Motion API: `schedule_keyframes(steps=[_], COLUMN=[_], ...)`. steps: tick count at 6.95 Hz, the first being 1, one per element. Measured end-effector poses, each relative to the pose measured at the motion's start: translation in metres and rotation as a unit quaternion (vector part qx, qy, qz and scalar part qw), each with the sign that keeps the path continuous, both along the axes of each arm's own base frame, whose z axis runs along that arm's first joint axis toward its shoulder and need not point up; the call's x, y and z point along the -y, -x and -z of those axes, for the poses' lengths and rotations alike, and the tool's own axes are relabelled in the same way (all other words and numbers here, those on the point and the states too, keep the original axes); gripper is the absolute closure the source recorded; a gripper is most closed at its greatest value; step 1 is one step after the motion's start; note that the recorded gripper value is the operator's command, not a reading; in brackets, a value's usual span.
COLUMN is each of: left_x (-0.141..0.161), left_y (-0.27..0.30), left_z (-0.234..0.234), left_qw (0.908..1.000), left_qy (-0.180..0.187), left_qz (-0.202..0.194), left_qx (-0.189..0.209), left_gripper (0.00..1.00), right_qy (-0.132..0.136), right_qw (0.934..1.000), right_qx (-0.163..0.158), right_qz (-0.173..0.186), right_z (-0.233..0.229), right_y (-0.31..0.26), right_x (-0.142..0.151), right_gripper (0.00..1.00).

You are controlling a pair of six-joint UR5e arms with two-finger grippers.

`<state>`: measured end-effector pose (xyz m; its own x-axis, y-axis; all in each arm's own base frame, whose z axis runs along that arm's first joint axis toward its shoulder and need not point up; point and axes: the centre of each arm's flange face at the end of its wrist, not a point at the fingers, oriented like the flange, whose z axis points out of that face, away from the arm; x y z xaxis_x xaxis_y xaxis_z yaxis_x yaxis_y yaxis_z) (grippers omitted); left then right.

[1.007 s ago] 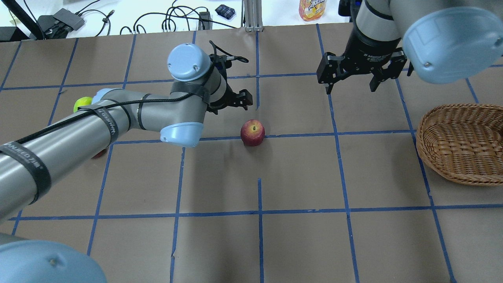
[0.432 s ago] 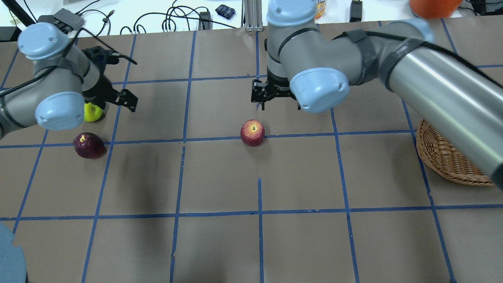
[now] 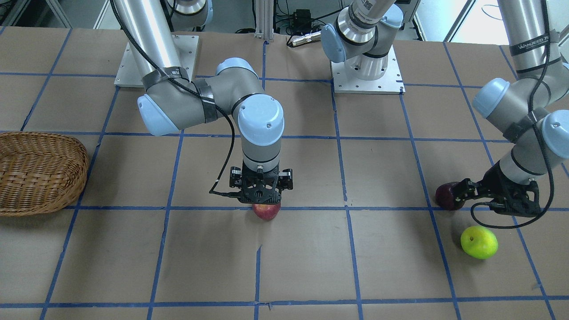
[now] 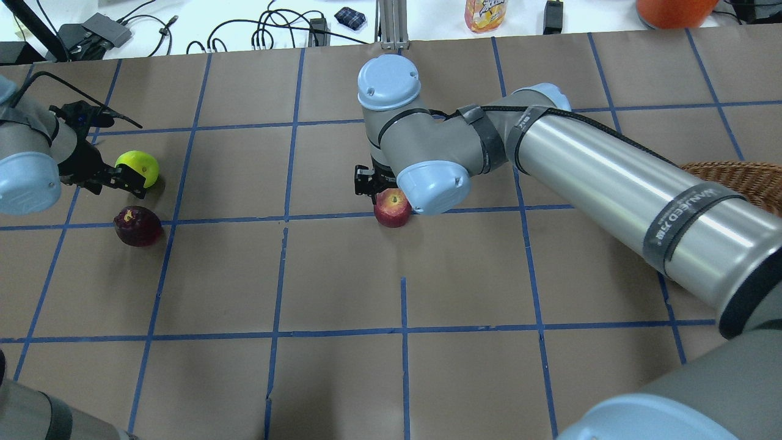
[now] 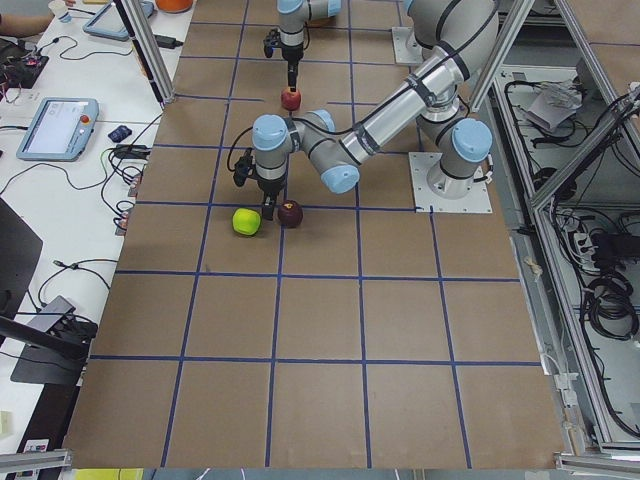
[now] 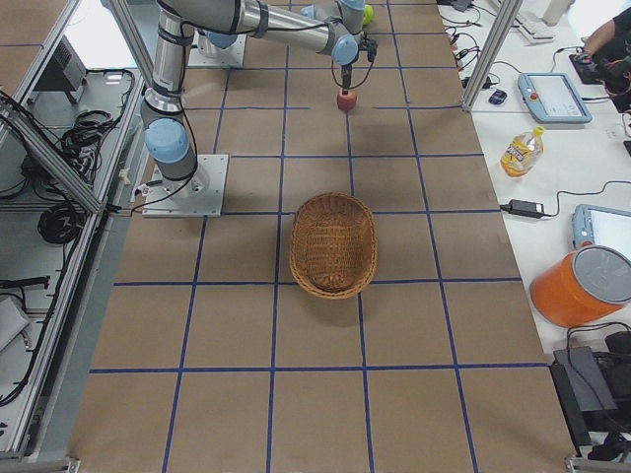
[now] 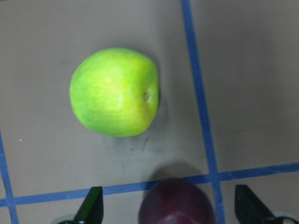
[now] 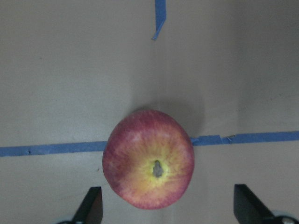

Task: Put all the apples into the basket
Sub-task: 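Grasp the red apple with the right gripper while the left grasps the dark apple, then drop the red apple in the basket with right while left sets dark apple centrally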

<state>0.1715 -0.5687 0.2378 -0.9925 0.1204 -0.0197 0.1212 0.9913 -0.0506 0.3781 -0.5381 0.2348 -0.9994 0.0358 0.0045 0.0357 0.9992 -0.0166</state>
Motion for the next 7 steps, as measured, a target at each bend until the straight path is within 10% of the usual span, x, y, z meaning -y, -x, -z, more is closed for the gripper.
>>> schedule_keyframes(steps=[2, 3, 4, 7], left_x=[0.003, 0.0, -0.006, -0.012], left_y=[-0.001, 0.0, 0.0, 0.004], left_z=[0.023, 0.036, 0.047, 0.022], left_qw=[0.9996, 0.999, 0.9984, 0.9971], left_qy=[-0.009, -0.018, -0.029, -0.063], left_qz=[-0.013, -0.016, -0.018, -0.021], left_qx=[-0.026, -0.038, -0.044, -0.039], left_gripper=[0.0, 0.52, 0.82, 1.0], right_qy=[0.015, 0.02, 0.022, 0.044], right_qw=[0.9999, 0.9998, 0.9997, 0.9988], right_qx=[0.006, 0.008, 0.008, 0.017], right_qz=[-0.004, -0.004, -0.005, 0.012], right_z=[0.026, 0.033, 0.036, -0.007], right_y=[-0.003, -0.004, -0.004, 0.024], right_x=[0.002, 0.004, 0.005, 0.017], right_gripper=[0.12, 0.55, 0.69, 0.64])
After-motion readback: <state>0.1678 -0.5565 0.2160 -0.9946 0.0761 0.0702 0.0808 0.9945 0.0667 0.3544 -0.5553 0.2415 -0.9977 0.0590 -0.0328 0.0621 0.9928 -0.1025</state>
